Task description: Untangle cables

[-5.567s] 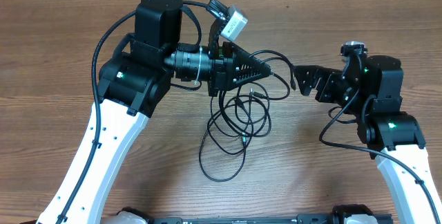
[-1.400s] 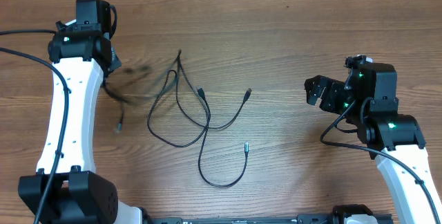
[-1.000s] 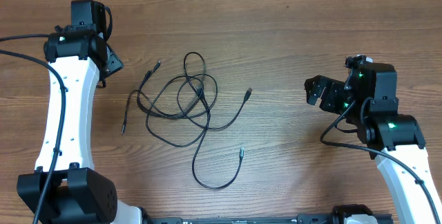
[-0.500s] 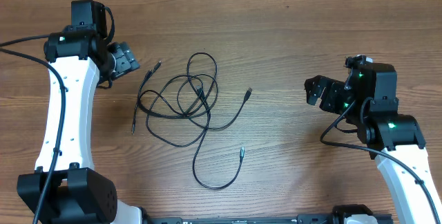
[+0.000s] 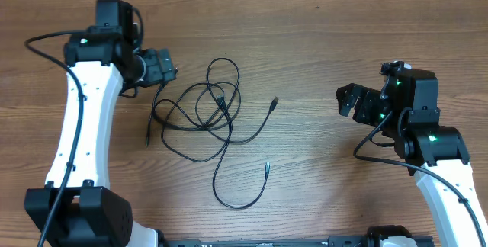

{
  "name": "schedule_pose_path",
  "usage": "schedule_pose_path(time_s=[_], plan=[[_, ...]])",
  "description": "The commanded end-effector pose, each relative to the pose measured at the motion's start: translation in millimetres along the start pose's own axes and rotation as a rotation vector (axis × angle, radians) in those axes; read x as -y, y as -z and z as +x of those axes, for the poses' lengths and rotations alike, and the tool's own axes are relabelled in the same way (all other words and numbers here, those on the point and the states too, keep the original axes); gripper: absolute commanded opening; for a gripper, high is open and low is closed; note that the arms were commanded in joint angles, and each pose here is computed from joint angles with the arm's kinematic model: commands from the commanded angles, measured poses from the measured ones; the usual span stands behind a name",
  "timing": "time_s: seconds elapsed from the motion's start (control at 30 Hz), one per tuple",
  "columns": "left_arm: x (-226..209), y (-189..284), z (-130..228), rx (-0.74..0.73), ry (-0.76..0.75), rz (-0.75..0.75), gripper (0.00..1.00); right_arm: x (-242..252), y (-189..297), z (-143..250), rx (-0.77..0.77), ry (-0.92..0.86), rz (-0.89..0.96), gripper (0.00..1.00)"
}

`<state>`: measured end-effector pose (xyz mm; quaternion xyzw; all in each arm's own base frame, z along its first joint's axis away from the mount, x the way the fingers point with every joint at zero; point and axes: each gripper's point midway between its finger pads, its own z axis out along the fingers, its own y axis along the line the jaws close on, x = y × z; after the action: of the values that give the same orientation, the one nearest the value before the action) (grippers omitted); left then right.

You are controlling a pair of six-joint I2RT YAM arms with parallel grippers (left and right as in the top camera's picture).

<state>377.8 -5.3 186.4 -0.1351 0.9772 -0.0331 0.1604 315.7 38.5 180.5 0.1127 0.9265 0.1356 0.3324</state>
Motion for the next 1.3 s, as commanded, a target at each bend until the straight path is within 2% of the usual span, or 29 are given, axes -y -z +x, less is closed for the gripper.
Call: schedule_pose_path(time_s=[0.0, 0.5, 0.8, 1.0, 1.27], plan=[[17.4, -6.5, 0.8, -0.018, -0.061, 0.023, 1.00, 0.2, -0.8, 1.3, -0.003, -0.009, -0.003, 1.00], [69.0, -73.1, 37.3, -0.198, -0.208, 0.008, 1.00, 0.6, -0.8, 2.1, -0.006, -0.010, -0.002, 1.00], [101.3, -78.8, 29.3, -0.125, -0.256, 0.063, 1.00, 0.5, -0.8, 2.2, -0.007, -0.010, -0.002, 1.00], [123.9, -83.7, 26.5, -0.084, -0.231, 0.092, 1.00, 0.6, -0.9, 2.3, -0.007, -0.010, -0.002, 1.00], [165.1, -118.3, 41.8, -0.075, -0.250, 0.091, 1.00, 2.8, -5.5, 6.4, -0.031, -0.014, 0.007, 1.00]])
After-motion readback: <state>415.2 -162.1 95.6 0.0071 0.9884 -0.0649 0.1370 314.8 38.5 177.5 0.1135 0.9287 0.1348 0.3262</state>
